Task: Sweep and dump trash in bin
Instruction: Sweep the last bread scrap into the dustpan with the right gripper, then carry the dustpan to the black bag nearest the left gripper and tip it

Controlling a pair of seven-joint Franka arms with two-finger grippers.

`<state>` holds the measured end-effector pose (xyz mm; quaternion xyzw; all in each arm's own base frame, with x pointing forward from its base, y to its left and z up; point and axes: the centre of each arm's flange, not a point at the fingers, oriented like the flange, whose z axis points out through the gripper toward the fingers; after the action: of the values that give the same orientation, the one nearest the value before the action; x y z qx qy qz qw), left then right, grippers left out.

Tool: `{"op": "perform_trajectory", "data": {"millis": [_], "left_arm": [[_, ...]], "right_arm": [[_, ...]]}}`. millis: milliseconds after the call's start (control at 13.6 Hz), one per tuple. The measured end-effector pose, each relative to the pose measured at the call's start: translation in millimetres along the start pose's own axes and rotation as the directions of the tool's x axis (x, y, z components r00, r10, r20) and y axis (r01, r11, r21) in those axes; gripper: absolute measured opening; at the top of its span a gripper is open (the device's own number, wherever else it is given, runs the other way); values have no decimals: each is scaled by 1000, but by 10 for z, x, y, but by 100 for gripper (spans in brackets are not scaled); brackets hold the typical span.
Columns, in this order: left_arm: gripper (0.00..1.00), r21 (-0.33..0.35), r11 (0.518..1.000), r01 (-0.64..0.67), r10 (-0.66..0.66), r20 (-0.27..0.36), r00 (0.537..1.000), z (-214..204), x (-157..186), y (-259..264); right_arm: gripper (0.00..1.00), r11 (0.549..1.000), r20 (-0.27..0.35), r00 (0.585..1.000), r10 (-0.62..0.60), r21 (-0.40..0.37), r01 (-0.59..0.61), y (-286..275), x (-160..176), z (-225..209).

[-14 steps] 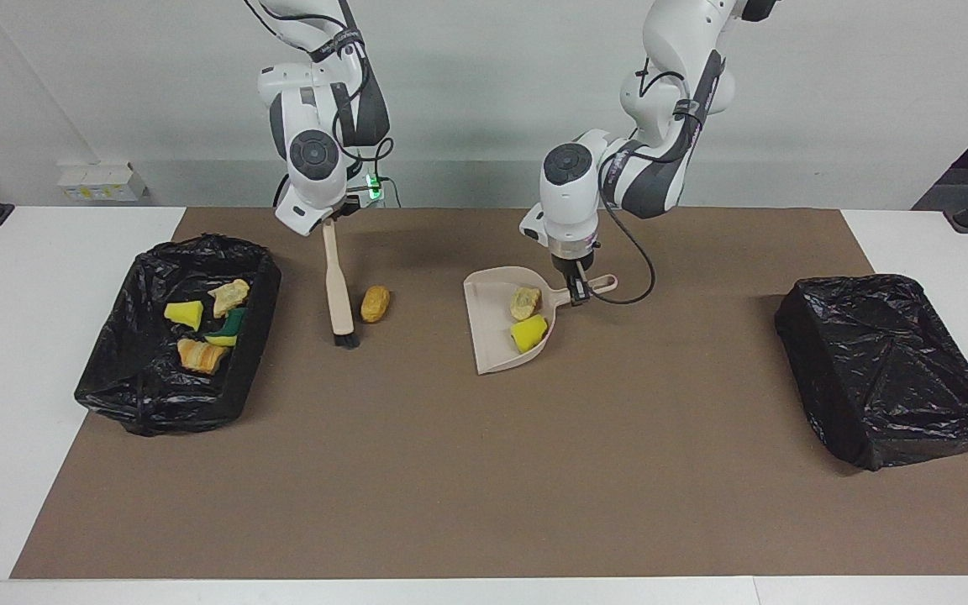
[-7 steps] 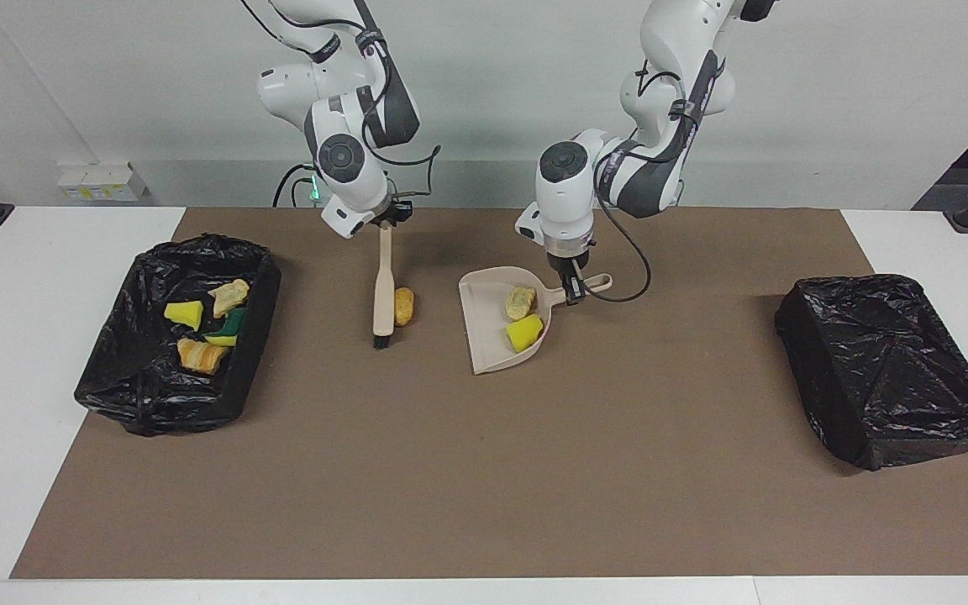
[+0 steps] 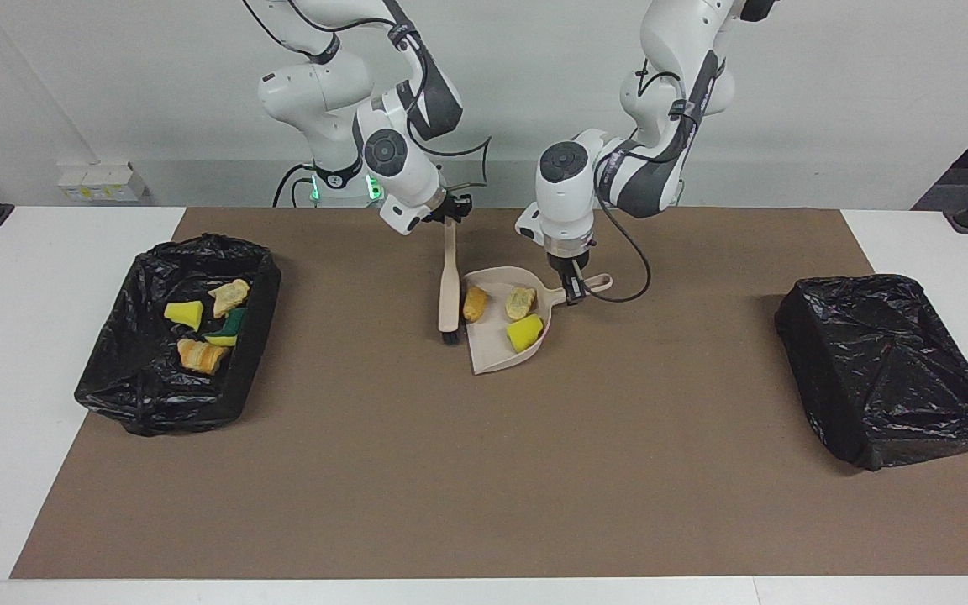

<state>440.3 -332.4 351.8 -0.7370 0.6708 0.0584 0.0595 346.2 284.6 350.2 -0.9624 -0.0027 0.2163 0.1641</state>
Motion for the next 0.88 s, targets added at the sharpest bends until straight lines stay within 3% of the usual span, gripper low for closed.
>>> {"op": "perform_trajectory", "data": {"millis": [295, 664, 885], "left_arm": [[33, 0, 1000, -3, 3, 0, 1000, 5, -12, -12], [33, -1, 999, -40, 40, 3, 999, 37, -160, -151], [33, 5, 999, -44, 44, -14, 999, -73, -363, -286]], "right_arm": [[28, 998, -57, 996, -61, 8, 62, -326, 55, -213], [28, 974, -123, 982, -145, -190, 121, -144, 120, -820], [28, 960, -82, 990, -117, -267, 91, 139, -31, -1253]]}}
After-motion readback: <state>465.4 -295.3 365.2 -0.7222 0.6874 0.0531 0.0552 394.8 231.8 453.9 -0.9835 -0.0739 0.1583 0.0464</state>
